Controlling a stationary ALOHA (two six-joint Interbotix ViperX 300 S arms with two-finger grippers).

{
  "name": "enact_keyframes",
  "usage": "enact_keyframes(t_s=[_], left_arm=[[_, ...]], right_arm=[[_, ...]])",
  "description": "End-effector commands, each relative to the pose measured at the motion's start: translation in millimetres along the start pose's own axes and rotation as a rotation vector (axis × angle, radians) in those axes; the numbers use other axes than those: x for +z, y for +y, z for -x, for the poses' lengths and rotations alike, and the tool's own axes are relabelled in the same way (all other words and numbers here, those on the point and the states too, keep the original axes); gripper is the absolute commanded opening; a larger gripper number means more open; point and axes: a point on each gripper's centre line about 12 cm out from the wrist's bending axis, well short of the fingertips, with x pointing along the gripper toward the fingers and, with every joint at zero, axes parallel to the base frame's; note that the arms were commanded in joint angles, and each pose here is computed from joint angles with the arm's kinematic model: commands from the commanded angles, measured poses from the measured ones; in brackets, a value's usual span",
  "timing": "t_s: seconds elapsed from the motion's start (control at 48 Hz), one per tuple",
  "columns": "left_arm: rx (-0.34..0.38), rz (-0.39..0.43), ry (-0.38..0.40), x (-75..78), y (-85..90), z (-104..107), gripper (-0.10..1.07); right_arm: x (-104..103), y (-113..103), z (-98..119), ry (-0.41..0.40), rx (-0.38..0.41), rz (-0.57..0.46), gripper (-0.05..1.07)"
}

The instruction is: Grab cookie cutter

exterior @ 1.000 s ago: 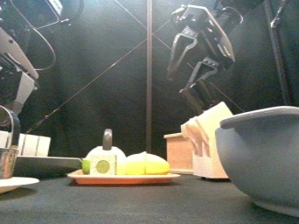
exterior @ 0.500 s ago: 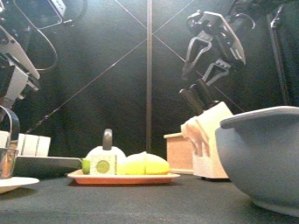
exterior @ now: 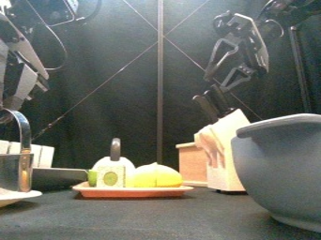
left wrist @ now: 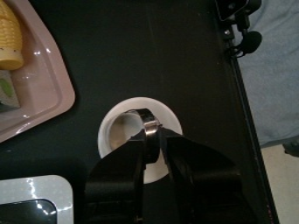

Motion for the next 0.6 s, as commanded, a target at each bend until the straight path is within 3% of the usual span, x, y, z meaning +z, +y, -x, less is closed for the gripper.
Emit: enact_keyframes(t_s=[0.0, 0.583], left_arm=[[-0.005, -0.005, -0.032, 10.8, -1.6, 2.5, 0.58], [-0.008, 0.002, -0.082, 21.0, 0.3, 19.1, 0.54]], right_arm=[[7.4, 1.9, 5.6, -0.021, 0.021, -0.015, 0.96], [9.3, -7.9, 5.9, -0.039, 0.001, -0.008, 0.96]])
